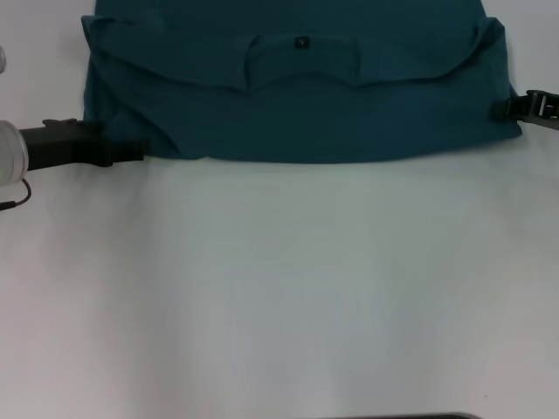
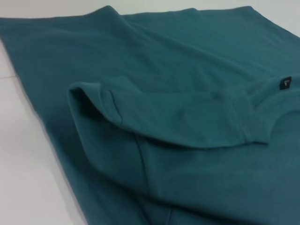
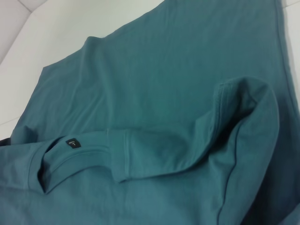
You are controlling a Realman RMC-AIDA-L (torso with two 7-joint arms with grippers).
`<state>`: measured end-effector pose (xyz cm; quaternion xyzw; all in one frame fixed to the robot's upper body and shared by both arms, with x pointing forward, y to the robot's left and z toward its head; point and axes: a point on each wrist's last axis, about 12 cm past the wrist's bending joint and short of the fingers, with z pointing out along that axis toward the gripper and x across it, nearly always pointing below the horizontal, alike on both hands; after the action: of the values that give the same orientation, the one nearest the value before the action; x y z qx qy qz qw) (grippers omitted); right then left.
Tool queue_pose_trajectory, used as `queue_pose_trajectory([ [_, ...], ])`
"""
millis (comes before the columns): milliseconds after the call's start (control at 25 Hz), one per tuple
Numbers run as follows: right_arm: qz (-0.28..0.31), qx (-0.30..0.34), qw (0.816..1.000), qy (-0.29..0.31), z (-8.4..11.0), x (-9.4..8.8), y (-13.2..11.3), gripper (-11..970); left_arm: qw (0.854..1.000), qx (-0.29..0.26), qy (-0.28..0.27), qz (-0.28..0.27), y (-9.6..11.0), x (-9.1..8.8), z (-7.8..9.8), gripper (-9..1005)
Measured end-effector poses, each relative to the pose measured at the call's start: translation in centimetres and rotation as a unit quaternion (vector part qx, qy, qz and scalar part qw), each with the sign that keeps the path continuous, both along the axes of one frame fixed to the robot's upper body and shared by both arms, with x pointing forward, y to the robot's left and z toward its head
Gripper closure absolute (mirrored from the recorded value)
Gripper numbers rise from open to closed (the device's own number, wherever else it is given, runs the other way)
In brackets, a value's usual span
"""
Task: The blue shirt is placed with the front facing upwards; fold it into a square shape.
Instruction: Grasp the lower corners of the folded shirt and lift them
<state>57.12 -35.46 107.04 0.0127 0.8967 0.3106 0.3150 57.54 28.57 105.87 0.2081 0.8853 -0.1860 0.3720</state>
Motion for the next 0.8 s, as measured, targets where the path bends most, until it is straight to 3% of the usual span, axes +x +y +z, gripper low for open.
queue_pose_trajectory([
  [480, 0.003, 0.003, 1.000, 0.001, 0.02, -0.06, 0.08, 910, 1.000, 0.003, 0.000, 0.000, 0.01, -0.03, -0.08, 121],
  [680, 0.001, 0.007, 1.000, -0.001, 0.07, -0.08, 0.07, 910, 1.000, 0.005, 0.000, 0.021, 0.59, 0.15, -0.12, 166],
  [800, 0.001, 0.009, 1.000, -0.001, 0.05, -0.14, 0.04, 910, 1.000, 0.006, 0.001, 0.017, 0.54, 0.14, -0.05, 302],
])
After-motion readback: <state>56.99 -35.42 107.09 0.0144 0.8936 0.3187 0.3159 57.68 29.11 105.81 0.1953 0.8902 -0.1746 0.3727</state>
